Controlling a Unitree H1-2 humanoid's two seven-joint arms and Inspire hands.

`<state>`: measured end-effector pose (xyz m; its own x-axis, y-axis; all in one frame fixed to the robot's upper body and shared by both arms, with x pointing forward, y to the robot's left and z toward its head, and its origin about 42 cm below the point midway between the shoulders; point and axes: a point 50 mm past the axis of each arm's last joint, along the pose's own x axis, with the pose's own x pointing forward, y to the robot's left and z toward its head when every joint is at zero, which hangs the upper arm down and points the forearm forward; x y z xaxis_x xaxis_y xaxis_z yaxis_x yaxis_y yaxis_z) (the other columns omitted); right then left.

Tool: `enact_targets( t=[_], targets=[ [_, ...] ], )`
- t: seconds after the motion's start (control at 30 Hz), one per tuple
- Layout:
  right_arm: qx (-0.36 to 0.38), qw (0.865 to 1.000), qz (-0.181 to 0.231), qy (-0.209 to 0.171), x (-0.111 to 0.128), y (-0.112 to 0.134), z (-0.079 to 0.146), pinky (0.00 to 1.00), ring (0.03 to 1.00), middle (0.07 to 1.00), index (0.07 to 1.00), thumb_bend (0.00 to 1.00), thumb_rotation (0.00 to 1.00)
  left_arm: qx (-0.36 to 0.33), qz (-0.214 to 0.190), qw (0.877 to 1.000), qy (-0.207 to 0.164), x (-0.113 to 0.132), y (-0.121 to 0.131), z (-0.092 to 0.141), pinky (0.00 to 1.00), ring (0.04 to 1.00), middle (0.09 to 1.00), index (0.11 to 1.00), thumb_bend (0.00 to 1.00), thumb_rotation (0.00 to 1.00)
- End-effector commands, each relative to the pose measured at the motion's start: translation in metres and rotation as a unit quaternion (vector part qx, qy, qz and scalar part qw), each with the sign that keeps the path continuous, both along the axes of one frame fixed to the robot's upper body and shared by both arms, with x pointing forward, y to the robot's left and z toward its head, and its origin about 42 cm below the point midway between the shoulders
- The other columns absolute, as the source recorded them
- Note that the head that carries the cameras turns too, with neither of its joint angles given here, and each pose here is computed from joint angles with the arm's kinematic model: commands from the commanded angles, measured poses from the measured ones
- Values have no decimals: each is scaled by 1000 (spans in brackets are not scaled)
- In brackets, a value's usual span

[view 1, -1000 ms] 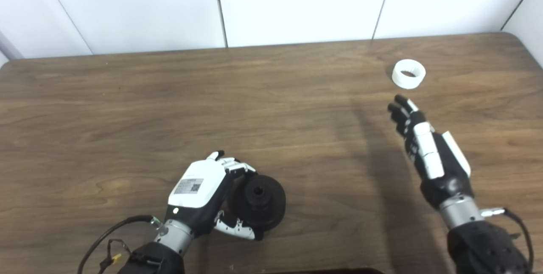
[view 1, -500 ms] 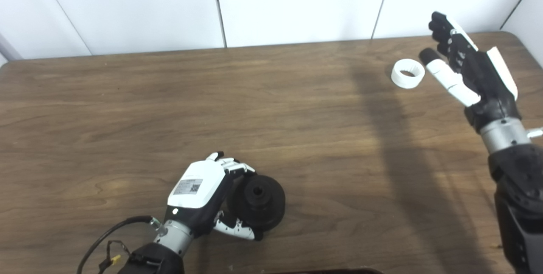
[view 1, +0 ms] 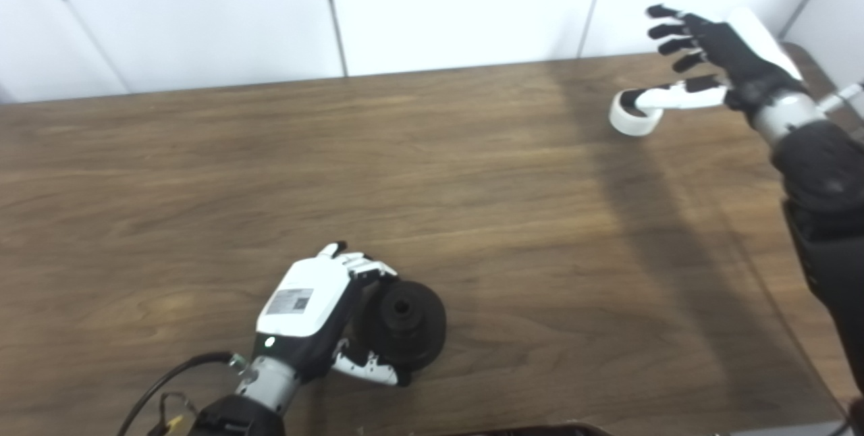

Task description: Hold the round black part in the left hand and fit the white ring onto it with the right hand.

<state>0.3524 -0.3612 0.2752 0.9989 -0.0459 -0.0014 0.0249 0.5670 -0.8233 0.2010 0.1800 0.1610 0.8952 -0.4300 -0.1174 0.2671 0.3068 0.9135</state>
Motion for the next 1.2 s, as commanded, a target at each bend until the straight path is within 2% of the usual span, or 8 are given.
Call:
enact_targets(
  t=[0.0, 0.17, 0.43, 0.8, 0.9, 1.07, 1.17],
  targets=[
    [-39, 999, -3, -28, 13, -5, 29, 801, 871, 868, 865, 882, 290, 8, -3, 1000, -2, -3, 1, -1, 955, 841, 746, 482, 525, 53],
    [-61, 998, -12, 1, 36, -9, 26, 852, 910, 889, 860, 919, 259, 8, -2, 1000, -4, -6, 6, -5, 953, 838, 747, 482, 525, 52],
    [-74, 996, -34, 28, 60, -14, 21, 842, 898, 892, 865, 931, 274, 4, -1, 1000, -6, -10, 13, -18, 965, 844, 758, 482, 525, 55],
    [-85, 994, -41, 56, 77, -11, 14, 988, 931, 907, 869, 925, 291, -1, 3, 1000, -10, -13, 18, -32, 972, 866, 770, 480, 526, 58],
    [-96, 992, -39, 72, 81, -12, 13, 998, 935, 911, 871, 931, 301, 2, 3, 1000, -8, -14, 16, -32, 974, 868, 772, 481, 526, 58],
    [-110, 988, -37, 100, 85, -13, 13, 1000, 903, 887, 860, 945, 301, -1, 0, 1000, -13, -16, 15, -32, 967, 862, 771, 481, 526, 60],
    [-113, 986, -33, 117, 86, -10, 12, 1000, 857, 811, 844, 947, 286, -2, 0, 1000, -13, -17, 15, -33, 971, 865, 774, 481, 526, 60]
  ],
)
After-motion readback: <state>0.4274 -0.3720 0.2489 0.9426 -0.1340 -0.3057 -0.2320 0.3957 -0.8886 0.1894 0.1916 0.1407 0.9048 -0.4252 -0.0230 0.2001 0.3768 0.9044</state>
